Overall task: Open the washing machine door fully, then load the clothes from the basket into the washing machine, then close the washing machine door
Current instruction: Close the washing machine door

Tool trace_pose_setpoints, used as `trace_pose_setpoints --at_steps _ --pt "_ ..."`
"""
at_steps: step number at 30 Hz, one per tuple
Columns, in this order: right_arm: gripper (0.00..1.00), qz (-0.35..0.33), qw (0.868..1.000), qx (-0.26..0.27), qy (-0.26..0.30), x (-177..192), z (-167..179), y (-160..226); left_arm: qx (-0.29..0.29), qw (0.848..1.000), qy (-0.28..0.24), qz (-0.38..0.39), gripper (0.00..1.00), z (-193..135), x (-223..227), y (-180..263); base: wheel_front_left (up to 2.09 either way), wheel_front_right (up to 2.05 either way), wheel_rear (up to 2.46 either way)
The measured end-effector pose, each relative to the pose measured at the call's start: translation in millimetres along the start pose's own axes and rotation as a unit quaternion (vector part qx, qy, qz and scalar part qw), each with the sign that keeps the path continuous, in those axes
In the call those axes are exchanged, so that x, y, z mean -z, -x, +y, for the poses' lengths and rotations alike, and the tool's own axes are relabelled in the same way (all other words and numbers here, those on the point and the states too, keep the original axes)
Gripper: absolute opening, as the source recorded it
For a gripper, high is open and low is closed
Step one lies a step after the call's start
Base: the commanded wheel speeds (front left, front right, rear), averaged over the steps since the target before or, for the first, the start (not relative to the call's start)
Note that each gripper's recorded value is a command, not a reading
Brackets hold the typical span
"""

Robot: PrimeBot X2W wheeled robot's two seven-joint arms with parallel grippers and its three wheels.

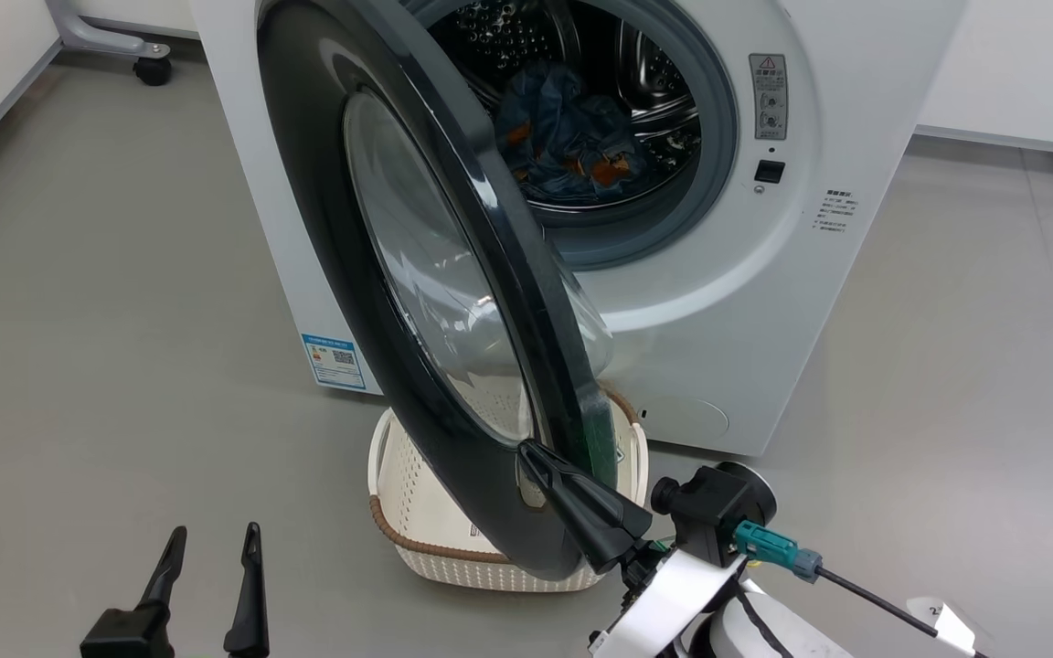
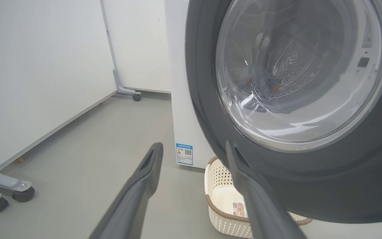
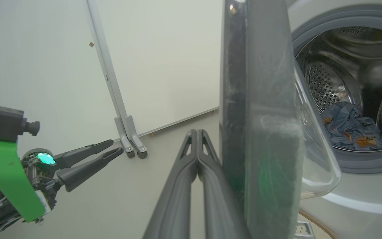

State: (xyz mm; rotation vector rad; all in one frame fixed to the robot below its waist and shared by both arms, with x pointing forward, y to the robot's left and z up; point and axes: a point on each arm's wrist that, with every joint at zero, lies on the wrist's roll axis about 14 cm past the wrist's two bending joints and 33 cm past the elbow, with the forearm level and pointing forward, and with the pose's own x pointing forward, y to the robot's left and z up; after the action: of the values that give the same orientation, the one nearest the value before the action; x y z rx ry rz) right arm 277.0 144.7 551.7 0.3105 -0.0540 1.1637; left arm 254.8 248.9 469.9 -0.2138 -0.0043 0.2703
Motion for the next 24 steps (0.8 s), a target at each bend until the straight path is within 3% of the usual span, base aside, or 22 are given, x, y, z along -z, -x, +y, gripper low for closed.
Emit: trace_pose_setpoints --at_steps 24 --pt "0.0 -0.015 0.998 0.059 -0.002 -9.8 -54.6 0.5 0.009 1.0 -0.01 0.01 1.0 -6.0 1.3 -24.1 0.0 0.0 0.0"
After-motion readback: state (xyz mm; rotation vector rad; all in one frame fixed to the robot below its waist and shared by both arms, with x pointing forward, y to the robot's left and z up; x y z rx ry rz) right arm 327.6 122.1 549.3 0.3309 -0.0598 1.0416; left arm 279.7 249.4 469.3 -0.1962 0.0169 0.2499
